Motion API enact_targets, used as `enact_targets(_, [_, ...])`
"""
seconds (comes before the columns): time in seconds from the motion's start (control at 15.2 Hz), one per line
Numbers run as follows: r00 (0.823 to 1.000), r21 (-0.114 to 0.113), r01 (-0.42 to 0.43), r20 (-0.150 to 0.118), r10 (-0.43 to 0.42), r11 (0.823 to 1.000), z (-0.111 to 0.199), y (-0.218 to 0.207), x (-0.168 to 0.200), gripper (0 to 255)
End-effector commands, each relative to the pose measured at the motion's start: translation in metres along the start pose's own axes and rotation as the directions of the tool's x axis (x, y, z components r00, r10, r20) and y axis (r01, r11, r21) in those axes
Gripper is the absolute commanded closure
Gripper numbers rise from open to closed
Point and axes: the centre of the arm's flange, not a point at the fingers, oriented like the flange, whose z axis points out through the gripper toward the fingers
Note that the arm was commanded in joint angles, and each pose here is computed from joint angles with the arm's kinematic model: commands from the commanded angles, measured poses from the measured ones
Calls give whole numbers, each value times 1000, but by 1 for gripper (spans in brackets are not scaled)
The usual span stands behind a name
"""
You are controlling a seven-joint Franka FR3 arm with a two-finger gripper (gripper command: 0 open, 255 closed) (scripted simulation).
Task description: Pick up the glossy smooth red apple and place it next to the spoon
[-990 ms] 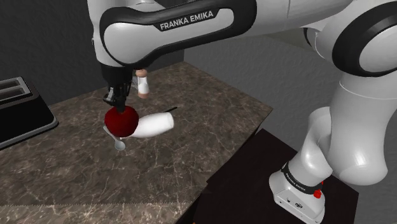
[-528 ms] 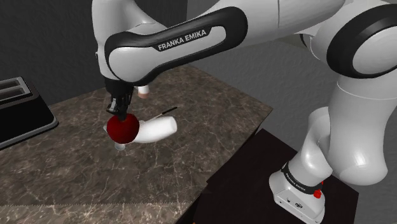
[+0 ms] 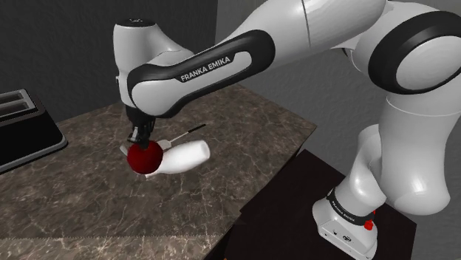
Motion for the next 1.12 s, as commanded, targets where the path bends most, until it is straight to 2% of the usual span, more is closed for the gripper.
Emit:
enact_targets(0.0, [1000,0,0,-1,0,1000,10,0,-3,255])
enact_targets(0.86, [1000,0,0,-1,0,1000,79,2,-12,255])
enact_targets(1.06, [1000,0,0,-1,0,1000,79,2,-12,255])
